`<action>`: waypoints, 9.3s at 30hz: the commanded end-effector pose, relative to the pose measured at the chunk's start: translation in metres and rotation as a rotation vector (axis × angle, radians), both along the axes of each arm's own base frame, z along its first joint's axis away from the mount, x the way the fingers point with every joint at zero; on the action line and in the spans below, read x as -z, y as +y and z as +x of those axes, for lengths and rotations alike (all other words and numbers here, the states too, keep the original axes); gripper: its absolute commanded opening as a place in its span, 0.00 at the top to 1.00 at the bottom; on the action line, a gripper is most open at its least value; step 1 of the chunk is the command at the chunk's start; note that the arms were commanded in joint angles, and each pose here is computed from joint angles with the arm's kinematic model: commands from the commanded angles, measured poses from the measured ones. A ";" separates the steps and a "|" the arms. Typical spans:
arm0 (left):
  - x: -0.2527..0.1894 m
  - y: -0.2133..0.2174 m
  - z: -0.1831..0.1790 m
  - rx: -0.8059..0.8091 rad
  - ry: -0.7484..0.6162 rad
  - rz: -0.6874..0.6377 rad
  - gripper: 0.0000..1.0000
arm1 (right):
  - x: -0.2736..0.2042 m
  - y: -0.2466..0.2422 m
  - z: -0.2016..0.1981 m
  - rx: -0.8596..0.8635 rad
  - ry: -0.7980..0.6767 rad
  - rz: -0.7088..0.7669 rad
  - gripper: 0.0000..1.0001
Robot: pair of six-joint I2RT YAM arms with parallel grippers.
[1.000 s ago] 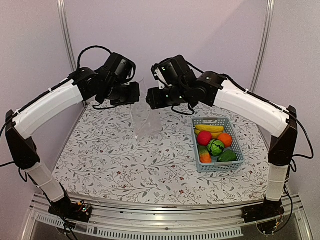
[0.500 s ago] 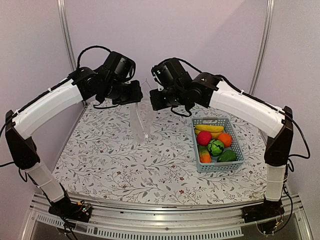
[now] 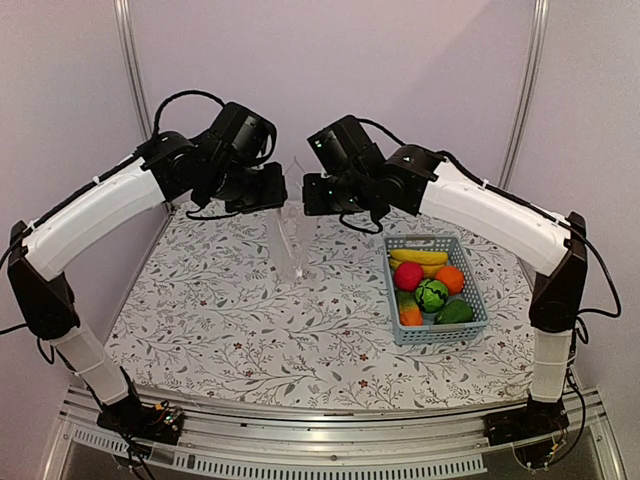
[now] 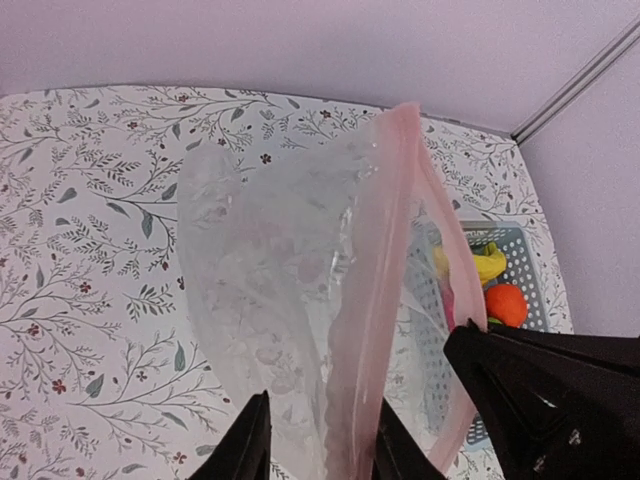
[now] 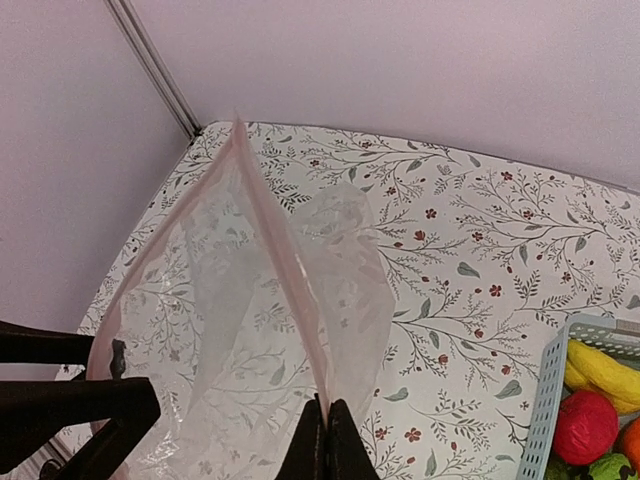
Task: Place the food in the zip-top bag and seal the zipper
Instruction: Pass from the right arm to the left, then pick up the fake fruit from the bin, then place the fake fruit in the zipper food storage bag, then adjust the zipper food storage bag at the center of the board, then pick up the fake fruit from the bin.
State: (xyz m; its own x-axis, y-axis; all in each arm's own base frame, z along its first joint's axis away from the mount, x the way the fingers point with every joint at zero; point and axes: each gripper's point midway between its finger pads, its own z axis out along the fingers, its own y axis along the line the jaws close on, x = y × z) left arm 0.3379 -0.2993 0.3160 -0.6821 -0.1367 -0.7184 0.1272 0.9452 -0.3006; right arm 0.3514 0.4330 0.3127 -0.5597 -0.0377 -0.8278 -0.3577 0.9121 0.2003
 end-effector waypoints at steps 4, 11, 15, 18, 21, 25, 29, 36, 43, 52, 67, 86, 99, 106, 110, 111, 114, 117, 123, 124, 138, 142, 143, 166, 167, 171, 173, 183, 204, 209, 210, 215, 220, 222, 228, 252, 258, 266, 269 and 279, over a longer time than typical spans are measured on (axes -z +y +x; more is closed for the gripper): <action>0.007 -0.003 -0.011 0.022 0.025 0.031 0.68 | -0.007 -0.008 -0.001 0.061 0.041 0.131 1.00; 0.009 0.005 -0.009 -0.010 -0.002 0.057 0.96 | -0.011 -0.006 -0.004 0.036 0.064 0.197 1.00; 0.008 0.009 -0.007 -0.017 -0.024 0.078 1.00 | -0.018 -0.013 -0.007 0.008 0.083 0.254 0.96; 0.006 0.012 -0.005 -0.016 -0.043 0.103 1.00 | -0.029 -0.014 -0.017 -0.061 0.106 0.291 0.74; -0.001 0.016 -0.002 -0.013 -0.073 0.127 1.00 | -0.043 -0.019 -0.031 -0.151 0.129 0.322 0.57; -0.022 0.023 -0.004 -0.003 -0.106 0.146 1.00 | -0.066 -0.046 -0.047 -0.168 0.076 0.323 0.42; -0.044 0.046 -0.014 -0.014 -0.116 0.209 1.00 | -0.039 -0.112 -0.041 -0.051 0.053 0.212 0.37; -0.068 0.065 -0.031 0.039 -0.126 0.269 1.00 | 0.021 -0.229 -0.039 0.154 0.137 0.108 0.46; -0.017 0.015 -0.036 0.229 -0.053 0.211 1.00 | 0.110 -0.241 -0.043 0.148 0.341 -0.129 0.54; 0.040 -0.032 -0.037 0.290 0.063 0.119 1.00 | 0.189 -0.236 -0.049 0.197 0.581 -0.187 0.29; 0.029 -0.081 -0.062 0.365 0.093 -0.059 1.00 | 0.236 -0.252 -0.025 0.249 0.627 -0.202 0.26; 0.040 -0.077 -0.055 0.365 0.082 -0.015 1.00 | 0.208 -0.265 -0.014 0.307 0.520 -0.223 0.43; 0.043 -0.076 -0.045 0.365 0.089 -0.009 1.00 | 0.238 -0.253 0.015 0.335 0.570 -0.276 0.17; 0.048 -0.069 -0.041 0.356 0.093 0.004 1.00 | 0.255 -0.255 0.010 0.358 0.627 -0.294 0.20; 0.046 -0.068 -0.038 0.351 0.083 0.005 1.00 | 0.251 -0.256 0.003 0.342 0.639 -0.298 0.27; 0.046 -0.067 -0.038 0.349 0.082 0.004 1.00 | 0.246 -0.256 0.000 0.335 0.640 -0.287 0.31; 0.046 -0.065 -0.035 0.345 0.080 0.003 1.00 | 0.224 -0.258 -0.006 0.329 0.611 -0.249 0.44; 0.048 -0.065 -0.034 0.350 0.083 0.003 1.00 | 0.195 -0.259 -0.009 0.326 0.565 -0.206 0.50; 0.054 -0.066 -0.026 0.353 0.096 -0.019 1.00 | 0.106 -0.229 -0.018 0.245 0.389 -0.023 0.54; 0.053 -0.066 -0.025 0.353 0.095 -0.023 1.00 | 0.089 -0.217 -0.020 0.210 0.347 0.009 0.55; -0.004 -0.103 -0.011 0.463 -0.020 -0.138 1.00 | -0.084 -0.077 -0.046 -0.264 0.046 0.493 0.58; -0.025 -0.107 -0.015 0.493 -0.061 -0.188 1.00 | -0.082 -0.068 -0.033 -0.255 0.024 0.496 0.58; -0.029 -0.107 -0.016 0.501 -0.069 -0.195 1.00 | -0.080 -0.066 -0.031 -0.254 0.022 0.492 0.58; -0.014 -0.077 -0.006 0.446 -0.039 -0.221 1.00 | 0.010 -0.042 -0.010 -0.111 0.036 0.171 0.29; -0.015 -0.077 -0.006 0.446 -0.038 -0.222 1.00 | 0.005 -0.040 -0.012 -0.123 0.039 0.171 0.26; -0.015 -0.072 -0.003 0.428 -0.040 -0.220 1.00 | -0.030 -0.035 -0.020 -0.175 0.014 0.235 0.13; -0.014 -0.070 -0.002 0.420 -0.035 -0.222 1.00 | -0.043 -0.042 -0.023 -0.164 0.000 0.250 0.12; -0.009 -0.068 -0.002 0.425 -0.017 -0.222 1.00 | -0.026 -0.083 -0.013 0.013 -0.006 0.110 0.20; 0.017 -0.054 -0.004 0.343 0.058 -0.100 0.54 | 0.029 -0.049 -0.006 0.029 0.200 0.110 1.00; 0.023 -0.054 -0.008 0.322 0.052 -0.046 0.52 | 0.023 -0.043 -0.011 0.012 0.231 0.162 1.00; 0.024 -0.052 -0.007 0.309 0.053 -0.038 0.53 | 0.021 -0.042 -0.012 0.008 0.236 0.171 1.00; 0.025 -0.038 -0.002 0.219 0.042 0.038 0.64 | 0.016 -0.037 -0.014 -0.006 0.250 0.199 1.00; 0.019 -0.030 -0.001 0.189 0.020 0.077 0.90 | 0.019 -0.037 -0.014 -0.005 0.263 0.203 1.00; 0.017 -0.030 -0.002 0.193 0.015 0.078 0.97 | 0.020 -0.036 -0.017 -0.015 0.272 0.203 1.00; 0.013 -0.031 -0.003 0.206 0.006 0.077 1.00 | 0.006 -0.032 -0.020 -0.105 0.291 0.252 0.73; 0.005 -0.008 -0.020 0.268 0.050 0.139 1.00 | 0.120 -0.202 -0.037 0.118 0.488 0.049 0.48; 0.020 -0.010 -0.026 0.291 0.097 0.147 1.00 | 0.182 -0.196 -0.048 0.116 0.668 -0.006 0.47; 0.016 -0.017 -0.023 0.291 0.091 0.109 1.00 | 0.223 -0.183 -0.039 0.124 0.773 -0.037 0.45; 0.015 -0.018 -0.023 0.291 0.087 0.106 1.00 | 0.235 -0.176 -0.040 0.108 0.826 -0.026 0.44; 0.014 -0.018 -0.023 0.289 0.087 0.098 1.00 | 0.266 -0.179 -0.053 0.136 0.940 -0.059 0.44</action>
State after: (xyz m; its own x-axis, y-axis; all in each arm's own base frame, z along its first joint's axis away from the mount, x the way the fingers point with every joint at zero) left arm 0.3165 -0.3190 0.2931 -0.7457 0.1532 -0.6485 0.3699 0.9047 -0.2115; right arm 0.3018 0.2533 0.0518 -0.9960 0.0457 -0.0763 0.0203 0.9523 0.3046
